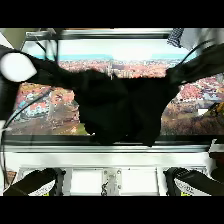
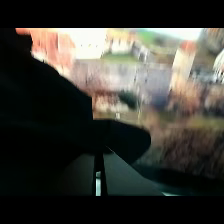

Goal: Fold the clothes and pants, and hang the long-sleeved shirts on hangers.

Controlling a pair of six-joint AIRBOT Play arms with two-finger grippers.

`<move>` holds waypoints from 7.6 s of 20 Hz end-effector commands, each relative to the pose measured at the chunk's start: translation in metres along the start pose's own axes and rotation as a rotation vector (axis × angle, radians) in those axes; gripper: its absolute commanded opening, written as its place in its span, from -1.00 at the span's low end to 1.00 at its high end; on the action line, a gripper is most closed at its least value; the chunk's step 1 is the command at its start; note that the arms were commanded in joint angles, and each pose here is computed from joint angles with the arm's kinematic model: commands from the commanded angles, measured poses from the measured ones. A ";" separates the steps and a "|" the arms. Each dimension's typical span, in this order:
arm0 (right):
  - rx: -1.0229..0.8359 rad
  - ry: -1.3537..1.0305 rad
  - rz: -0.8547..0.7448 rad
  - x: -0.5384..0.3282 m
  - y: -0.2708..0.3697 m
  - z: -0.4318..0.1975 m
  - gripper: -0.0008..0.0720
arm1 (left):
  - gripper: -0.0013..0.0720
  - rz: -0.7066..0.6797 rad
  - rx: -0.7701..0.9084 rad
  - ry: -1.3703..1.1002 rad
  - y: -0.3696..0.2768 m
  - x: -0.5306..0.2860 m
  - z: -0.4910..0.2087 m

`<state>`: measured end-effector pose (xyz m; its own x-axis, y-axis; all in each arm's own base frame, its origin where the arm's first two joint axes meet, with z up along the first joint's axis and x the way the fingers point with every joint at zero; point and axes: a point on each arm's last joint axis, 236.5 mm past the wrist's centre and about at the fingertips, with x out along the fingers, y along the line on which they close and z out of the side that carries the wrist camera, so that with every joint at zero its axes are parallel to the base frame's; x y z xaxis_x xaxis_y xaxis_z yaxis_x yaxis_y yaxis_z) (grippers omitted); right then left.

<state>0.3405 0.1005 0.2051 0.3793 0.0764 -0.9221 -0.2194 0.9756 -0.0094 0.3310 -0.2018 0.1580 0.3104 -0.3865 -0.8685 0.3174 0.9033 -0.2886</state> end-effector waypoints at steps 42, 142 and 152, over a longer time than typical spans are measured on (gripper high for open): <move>0.038 -0.015 0.015 0.057 0.041 -0.038 -0.93 | 0.89 0.351 -0.432 -0.441 0.275 -0.112 0.001; 0.036 -0.013 0.015 0.058 0.041 -0.038 -0.93 | -0.93 -0.154 0.938 0.142 0.125 -0.058 -0.059; 0.036 -0.013 0.015 0.058 0.041 -0.038 -0.93 | -0.93 -0.205 0.961 0.172 0.101 -0.048 -0.140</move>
<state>0.3193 0.1370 0.1372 0.3892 0.0933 -0.9164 -0.1918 0.9813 0.0185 0.2377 -0.0629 0.1266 0.0752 -0.4136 -0.9073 0.9625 0.2678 -0.0424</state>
